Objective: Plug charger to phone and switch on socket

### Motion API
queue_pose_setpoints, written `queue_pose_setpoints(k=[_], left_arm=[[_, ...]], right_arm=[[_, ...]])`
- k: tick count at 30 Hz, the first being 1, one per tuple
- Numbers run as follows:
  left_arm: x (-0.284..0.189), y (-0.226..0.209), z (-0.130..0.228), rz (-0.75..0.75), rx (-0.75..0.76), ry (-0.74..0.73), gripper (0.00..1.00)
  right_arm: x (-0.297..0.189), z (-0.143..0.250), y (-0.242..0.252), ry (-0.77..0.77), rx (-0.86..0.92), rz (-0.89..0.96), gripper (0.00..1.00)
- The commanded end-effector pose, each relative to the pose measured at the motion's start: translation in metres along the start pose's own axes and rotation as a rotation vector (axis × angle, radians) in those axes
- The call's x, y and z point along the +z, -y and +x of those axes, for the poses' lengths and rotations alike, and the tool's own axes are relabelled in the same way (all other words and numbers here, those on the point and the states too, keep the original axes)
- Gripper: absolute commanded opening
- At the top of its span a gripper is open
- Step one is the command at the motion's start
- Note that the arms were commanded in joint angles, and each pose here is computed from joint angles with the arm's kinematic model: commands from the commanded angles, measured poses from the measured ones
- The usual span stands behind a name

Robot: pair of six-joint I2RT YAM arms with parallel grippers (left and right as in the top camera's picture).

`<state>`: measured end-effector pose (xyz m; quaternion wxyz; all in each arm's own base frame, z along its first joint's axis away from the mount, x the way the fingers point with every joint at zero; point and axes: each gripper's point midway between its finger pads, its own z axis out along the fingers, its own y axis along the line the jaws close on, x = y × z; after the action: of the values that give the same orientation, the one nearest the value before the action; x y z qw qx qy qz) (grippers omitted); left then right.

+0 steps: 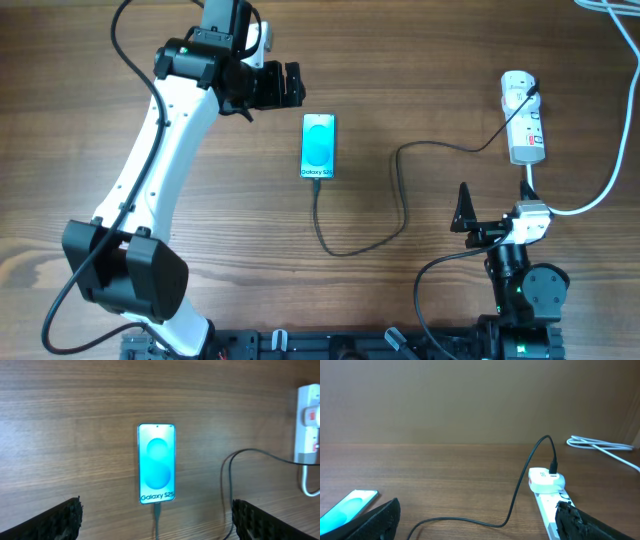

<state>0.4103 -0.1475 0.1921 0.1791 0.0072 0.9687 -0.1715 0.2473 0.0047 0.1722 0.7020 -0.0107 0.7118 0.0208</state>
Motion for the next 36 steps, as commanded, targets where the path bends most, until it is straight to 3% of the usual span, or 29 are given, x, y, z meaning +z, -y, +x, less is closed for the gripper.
queue_pose_setpoints(k=[1, 10, 16, 20, 24, 30, 36], left_arm=[[-0.017, -0.005, 0.003, -0.099, 0.034, 0.056, 1.0], [-0.015, -0.02, 0.052, -0.132, 0.077, 0.108, 1.0], [-0.061, -0.039, 0.084, -0.195, 0.082, 0.231, 1.0], [-0.062, -0.054, 0.102, -0.175, 0.061, 0.304, 1.0], [-0.061, -0.059, 0.134, -0.064, 0.028, 0.319, 1.0], [-0.098, -0.065, 0.151, -0.056, 0.114, 0.522, 1.0], [-0.102, -0.066, 0.158, -0.027, 0.173, 0.7, 1.0]], right_arm=[[-0.001, -0.002, 0.001, 0.012, -0.014, 0.008, 1.0], [-0.001, -0.002, 0.001, 0.012, -0.014, 0.008, 1.0], [-0.001, -0.002, 0.001, 0.012, -0.014, 0.008, 1.0], [-0.001, -0.002, 0.001, 0.012, -0.014, 0.008, 1.0], [-0.001, -0.002, 0.001, 0.012, -0.014, 0.008, 1.0], [-0.001, -0.002, 0.001, 0.012, -0.014, 0.008, 1.0], [-0.001, -0.002, 0.001, 0.012, -0.014, 0.008, 1.0]])
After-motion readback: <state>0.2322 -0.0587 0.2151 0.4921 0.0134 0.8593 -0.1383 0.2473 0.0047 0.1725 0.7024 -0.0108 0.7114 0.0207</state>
